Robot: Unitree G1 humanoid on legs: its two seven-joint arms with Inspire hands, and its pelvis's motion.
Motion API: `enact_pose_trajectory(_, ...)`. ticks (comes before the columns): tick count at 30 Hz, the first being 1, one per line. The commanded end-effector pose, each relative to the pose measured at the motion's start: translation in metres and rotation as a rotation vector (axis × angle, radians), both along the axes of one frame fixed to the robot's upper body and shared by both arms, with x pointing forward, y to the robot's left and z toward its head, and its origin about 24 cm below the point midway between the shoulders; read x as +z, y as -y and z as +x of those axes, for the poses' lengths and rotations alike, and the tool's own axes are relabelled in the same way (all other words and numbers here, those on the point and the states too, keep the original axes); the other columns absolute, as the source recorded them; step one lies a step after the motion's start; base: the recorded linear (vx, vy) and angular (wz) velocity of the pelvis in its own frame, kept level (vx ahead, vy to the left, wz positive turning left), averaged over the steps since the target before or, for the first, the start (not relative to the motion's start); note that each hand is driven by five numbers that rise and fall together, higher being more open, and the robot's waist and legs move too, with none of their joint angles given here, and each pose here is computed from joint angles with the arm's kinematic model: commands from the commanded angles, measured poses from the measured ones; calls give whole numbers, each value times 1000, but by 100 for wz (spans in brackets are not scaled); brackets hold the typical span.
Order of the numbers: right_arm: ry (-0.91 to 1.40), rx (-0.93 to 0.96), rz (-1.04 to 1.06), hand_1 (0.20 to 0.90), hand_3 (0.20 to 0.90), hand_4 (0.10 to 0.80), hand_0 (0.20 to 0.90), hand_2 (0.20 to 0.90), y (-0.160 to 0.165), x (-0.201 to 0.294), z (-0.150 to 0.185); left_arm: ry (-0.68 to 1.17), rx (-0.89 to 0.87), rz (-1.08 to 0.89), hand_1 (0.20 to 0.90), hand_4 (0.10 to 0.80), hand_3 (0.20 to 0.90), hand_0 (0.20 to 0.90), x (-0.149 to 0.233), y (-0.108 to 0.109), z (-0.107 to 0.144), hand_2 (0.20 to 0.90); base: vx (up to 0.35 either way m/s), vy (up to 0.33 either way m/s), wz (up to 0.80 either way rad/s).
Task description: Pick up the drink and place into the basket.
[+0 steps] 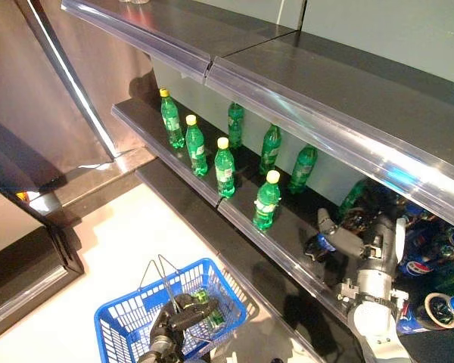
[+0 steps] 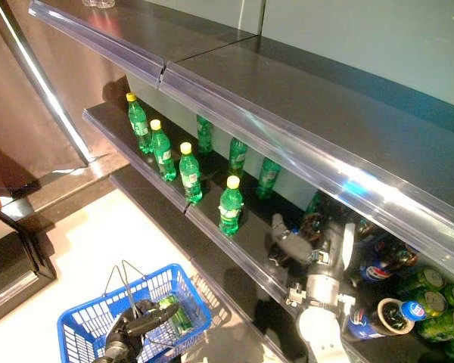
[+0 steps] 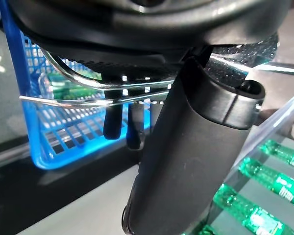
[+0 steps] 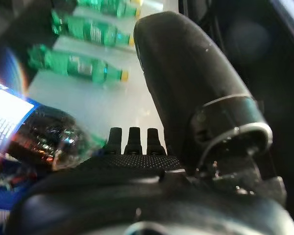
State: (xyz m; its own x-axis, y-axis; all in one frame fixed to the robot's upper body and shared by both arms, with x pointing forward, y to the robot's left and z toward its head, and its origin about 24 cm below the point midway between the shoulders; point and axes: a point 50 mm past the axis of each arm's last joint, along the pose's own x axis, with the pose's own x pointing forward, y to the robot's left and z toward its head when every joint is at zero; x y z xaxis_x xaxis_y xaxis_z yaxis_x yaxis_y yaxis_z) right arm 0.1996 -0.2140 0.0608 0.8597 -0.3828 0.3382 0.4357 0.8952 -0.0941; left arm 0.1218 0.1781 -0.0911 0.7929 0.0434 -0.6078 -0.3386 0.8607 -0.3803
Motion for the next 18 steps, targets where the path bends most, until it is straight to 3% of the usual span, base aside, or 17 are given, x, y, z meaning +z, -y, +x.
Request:
enact_pose_trajectory(1,364,10,-33,900,900,800,900,900,-2,59,6,511,-34,26,300,100,200,300,78,-5,60,300,0,0,0)
enact_pose_trajectory(18,344,9,-31,900,900,800,900,900,-3,56,10,519,-34,21,300,100,200,300,80,-4,64,300,0,0,0)
